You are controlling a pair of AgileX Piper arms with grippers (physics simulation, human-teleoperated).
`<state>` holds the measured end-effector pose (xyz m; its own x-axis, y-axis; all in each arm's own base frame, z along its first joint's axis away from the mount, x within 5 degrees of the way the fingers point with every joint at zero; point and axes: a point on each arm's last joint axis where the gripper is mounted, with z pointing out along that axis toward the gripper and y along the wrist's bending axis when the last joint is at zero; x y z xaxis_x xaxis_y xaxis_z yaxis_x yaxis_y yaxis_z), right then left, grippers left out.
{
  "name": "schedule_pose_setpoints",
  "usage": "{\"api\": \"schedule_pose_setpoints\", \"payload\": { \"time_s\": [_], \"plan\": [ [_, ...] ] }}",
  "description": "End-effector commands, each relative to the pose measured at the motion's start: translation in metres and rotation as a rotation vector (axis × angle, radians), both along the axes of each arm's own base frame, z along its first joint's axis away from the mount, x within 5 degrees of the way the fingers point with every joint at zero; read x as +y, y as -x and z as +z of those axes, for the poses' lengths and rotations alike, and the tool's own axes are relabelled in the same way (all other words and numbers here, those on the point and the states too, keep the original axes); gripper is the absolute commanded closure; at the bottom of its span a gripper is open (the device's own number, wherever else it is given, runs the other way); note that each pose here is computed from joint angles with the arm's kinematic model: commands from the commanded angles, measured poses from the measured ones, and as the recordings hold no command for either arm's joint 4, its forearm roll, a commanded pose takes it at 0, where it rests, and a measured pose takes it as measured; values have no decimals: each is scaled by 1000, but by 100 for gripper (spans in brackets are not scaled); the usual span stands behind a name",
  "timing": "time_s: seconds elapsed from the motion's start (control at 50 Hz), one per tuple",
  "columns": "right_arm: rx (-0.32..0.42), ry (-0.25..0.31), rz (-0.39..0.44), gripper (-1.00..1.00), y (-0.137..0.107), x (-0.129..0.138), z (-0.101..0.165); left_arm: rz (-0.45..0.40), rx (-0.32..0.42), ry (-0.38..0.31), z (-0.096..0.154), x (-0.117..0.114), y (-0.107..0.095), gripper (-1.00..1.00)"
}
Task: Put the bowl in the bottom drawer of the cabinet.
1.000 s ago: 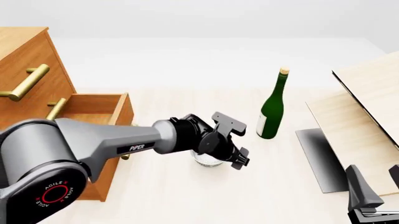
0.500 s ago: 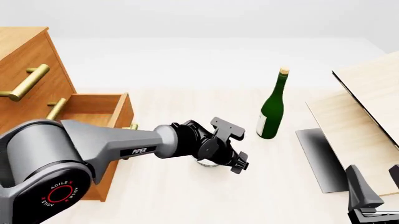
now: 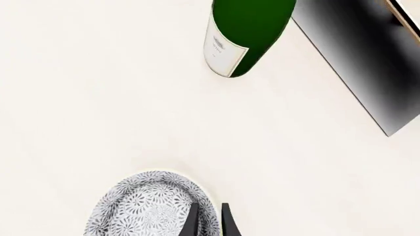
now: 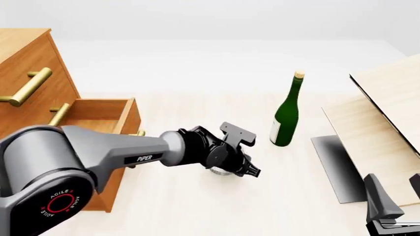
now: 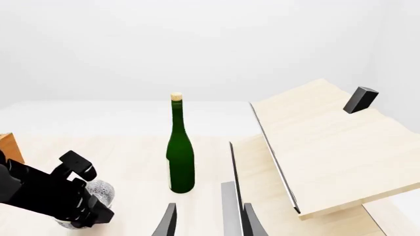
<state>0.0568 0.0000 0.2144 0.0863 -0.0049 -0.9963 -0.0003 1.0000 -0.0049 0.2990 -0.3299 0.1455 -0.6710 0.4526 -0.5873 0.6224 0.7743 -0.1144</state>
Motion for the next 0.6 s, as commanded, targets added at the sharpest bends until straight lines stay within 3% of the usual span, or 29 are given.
{"api": "schedule_pose_setpoints", "payload": {
  "time_s": [0.02, 0.22, 0.32, 0.6],
  "plan": [
    [0, 0, 0, -100, 0, 0, 0, -13, 7, -14, -6, 0, 3, 100],
    [0, 0, 0, -100, 0, 0, 0, -13, -15, -14, 0, 8, -3, 100],
    [0, 0, 0, -100, 0, 0, 0, -8, -24, 5, 5, 11, 3, 100],
    [0, 0, 0, -100, 0, 0, 0, 57, -108, 52, 49, 47, -18, 100]
  ]
}}
